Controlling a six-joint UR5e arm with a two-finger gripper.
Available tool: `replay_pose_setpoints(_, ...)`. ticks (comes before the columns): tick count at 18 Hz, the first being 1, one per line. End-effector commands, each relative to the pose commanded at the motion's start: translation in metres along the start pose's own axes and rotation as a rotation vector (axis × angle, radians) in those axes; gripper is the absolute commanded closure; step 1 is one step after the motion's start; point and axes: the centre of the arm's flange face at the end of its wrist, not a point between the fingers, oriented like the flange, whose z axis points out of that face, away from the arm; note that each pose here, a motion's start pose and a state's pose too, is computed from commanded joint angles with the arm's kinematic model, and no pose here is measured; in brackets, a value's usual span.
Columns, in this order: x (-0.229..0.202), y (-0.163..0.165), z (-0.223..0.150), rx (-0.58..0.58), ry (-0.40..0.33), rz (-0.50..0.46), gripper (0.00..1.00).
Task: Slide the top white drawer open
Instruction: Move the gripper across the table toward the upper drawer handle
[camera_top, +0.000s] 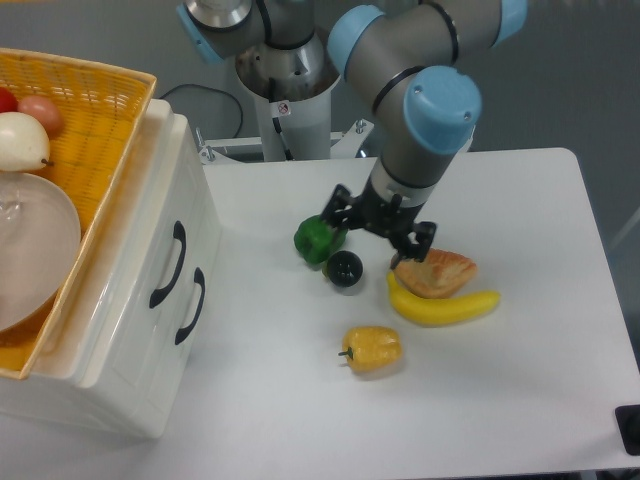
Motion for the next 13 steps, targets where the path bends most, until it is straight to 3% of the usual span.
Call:
replay_pose_setpoints(11, 0.039, -0.029, 0.023, -0.013, 0.048, -0.224, 0.0)
replay_pose_setpoints(13, 0.051, -0.031, 0.028, -0.024, 0.049, -0.212, 0.0)
